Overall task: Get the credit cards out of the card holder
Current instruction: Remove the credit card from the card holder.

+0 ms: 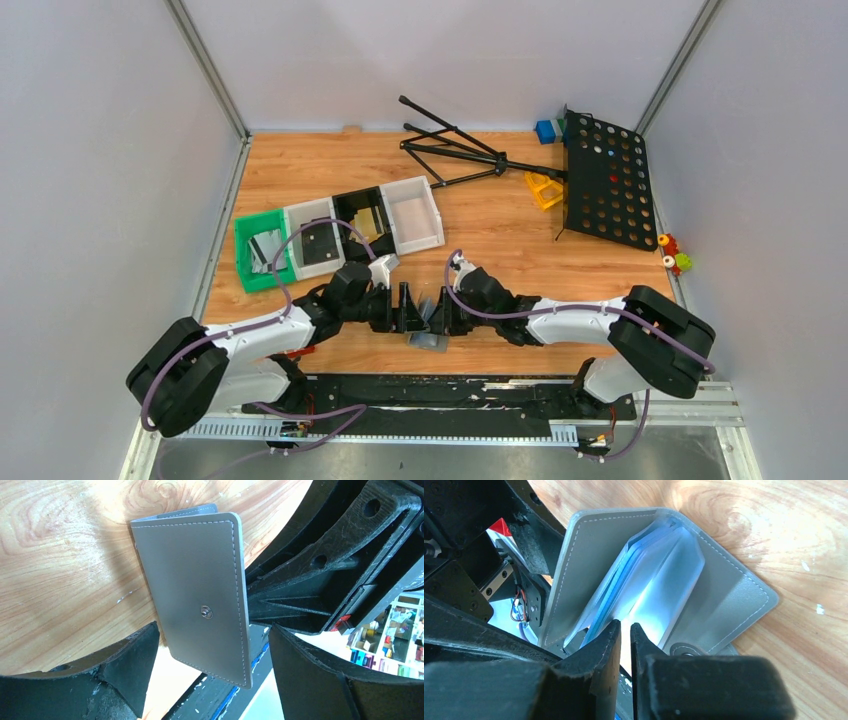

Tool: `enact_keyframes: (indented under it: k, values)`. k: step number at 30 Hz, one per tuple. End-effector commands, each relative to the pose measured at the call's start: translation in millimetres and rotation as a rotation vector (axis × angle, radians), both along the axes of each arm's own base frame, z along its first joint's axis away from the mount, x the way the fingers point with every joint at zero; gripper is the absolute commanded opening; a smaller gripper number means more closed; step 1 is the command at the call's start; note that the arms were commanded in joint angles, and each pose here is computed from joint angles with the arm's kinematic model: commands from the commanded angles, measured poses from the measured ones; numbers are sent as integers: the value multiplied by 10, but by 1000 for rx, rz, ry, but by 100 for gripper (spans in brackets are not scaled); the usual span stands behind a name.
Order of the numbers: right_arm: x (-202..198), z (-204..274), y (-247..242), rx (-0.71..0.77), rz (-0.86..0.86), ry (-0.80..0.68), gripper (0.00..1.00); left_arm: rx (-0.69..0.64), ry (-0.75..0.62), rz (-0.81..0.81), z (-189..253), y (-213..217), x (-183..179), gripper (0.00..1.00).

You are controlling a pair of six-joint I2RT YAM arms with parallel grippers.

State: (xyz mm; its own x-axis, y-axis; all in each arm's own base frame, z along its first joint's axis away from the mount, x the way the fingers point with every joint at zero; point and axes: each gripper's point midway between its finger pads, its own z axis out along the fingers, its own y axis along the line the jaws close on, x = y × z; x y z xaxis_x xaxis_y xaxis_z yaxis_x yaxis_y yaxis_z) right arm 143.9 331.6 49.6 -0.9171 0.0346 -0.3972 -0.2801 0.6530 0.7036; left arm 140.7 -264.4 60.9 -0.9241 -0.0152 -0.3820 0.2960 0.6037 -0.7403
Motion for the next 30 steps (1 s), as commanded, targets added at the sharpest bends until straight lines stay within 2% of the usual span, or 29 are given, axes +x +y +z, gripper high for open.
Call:
enact_keyframes:
  k: [1, 4, 9, 15, 25, 30]
  values:
    - [71, 291, 194, 93, 39, -59, 14, -15, -50, -8, 96, -14, 57, 86]
    - [69, 283, 196, 93, 39, -57, 14, -10, -46, -9, 73, -13, 58, 81]
    - [69, 269, 187, 88, 35, -54, 13, 5, -26, -15, 11, -10, 41, 65]
    - [59, 195, 133, 68, 21, -43, 13, 11, -32, -10, 13, 7, 43, 55]
    - [31, 105, -67, 35, -18, -35, 22, 2, -34, 3, 37, 29, 30, 54]
    - [29, 159, -158, 95, -56, -32, 38, 1, -30, -2, 21, 23, 23, 54]
